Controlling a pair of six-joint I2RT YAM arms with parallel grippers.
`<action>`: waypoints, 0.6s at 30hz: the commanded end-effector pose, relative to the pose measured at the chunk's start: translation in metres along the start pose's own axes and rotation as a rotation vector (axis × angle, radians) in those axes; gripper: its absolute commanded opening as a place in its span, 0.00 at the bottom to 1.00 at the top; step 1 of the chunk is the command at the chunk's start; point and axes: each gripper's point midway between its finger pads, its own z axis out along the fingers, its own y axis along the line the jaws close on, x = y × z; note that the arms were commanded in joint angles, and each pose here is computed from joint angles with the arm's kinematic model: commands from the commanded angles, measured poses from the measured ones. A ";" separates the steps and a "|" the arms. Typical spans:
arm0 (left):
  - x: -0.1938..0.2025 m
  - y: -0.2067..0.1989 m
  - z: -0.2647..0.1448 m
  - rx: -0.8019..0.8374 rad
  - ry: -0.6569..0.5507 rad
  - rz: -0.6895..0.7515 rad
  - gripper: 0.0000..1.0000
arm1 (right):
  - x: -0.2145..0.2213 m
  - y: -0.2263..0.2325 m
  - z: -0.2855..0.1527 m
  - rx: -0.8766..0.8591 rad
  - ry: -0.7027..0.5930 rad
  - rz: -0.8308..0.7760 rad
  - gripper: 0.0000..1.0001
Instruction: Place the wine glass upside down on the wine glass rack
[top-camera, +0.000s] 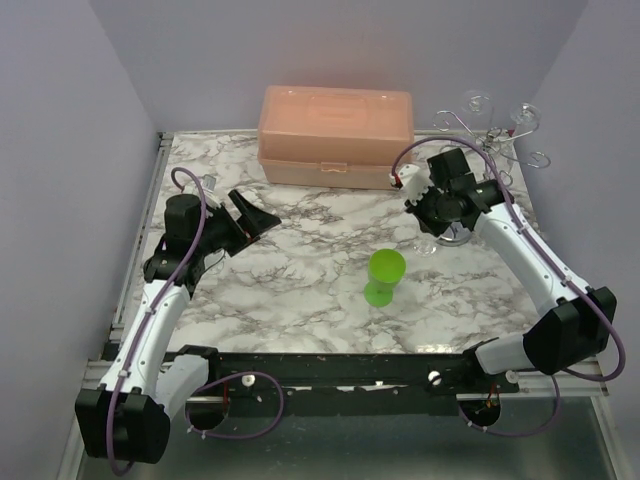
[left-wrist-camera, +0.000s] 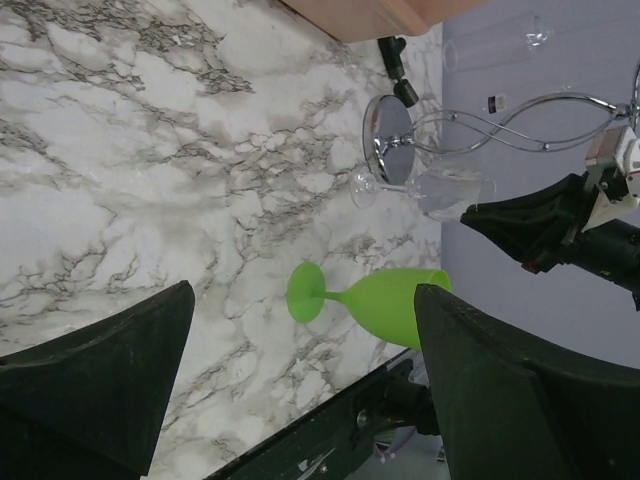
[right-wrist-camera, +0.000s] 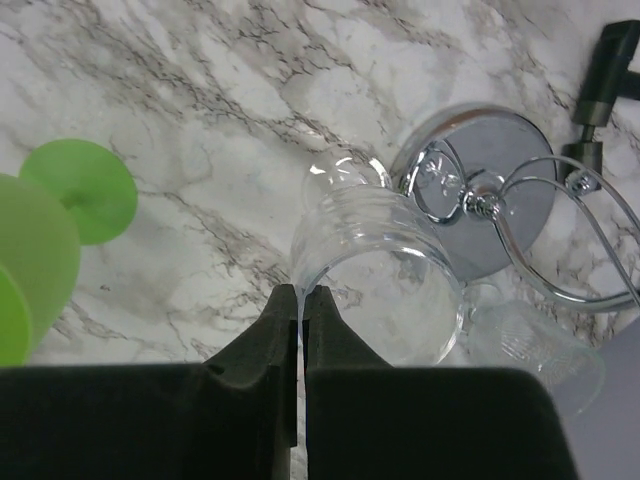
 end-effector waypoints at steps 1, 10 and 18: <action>0.003 -0.028 0.002 0.174 0.014 -0.043 0.95 | -0.018 0.007 -0.014 -0.086 -0.077 0.051 0.01; 0.010 -0.056 0.014 0.279 0.072 -0.089 0.95 | -0.090 0.013 -0.071 -0.208 -0.374 0.113 0.00; 0.014 -0.091 0.030 0.365 0.129 -0.128 0.95 | -0.161 0.019 -0.137 -0.320 -0.687 0.129 0.00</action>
